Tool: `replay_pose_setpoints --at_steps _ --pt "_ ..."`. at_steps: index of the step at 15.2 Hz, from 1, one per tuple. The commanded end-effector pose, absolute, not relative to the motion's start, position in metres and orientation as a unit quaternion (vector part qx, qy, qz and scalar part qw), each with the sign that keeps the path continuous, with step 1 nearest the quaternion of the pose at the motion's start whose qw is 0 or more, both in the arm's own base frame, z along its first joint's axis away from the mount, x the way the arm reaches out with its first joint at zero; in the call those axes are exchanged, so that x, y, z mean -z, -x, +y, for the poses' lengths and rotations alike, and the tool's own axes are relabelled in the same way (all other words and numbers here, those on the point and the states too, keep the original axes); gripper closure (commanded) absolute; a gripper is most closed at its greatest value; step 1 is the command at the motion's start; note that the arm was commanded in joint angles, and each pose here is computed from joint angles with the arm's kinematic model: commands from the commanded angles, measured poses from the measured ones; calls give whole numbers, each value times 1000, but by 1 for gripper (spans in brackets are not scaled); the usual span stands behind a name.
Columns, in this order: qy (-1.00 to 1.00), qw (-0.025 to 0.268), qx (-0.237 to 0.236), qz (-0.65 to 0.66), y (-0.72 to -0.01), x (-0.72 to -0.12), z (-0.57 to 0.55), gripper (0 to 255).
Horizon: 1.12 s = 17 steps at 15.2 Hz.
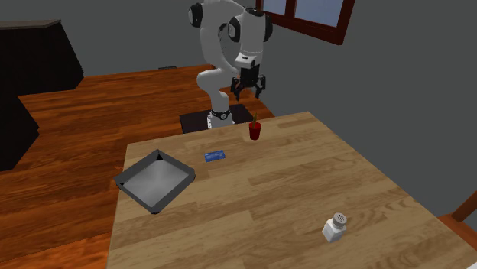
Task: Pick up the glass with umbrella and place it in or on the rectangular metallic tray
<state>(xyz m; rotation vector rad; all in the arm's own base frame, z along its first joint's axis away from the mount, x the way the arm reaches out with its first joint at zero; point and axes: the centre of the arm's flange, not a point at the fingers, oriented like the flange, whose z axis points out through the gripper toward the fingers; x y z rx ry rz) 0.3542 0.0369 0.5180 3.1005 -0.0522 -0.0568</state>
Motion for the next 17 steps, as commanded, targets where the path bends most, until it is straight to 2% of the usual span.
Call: replay_pose_setpoints --at_steps 1,5,13,17 --pt "-1000 15 11 -16 -368 -497 42 0" --pt "-1000 5 -2 -14 -397 -458 51 0" --pt "-1000 5 -2 -14 -397 -417 51 0" --pt "-1000 5 -2 -14 -397 -417 51 0"
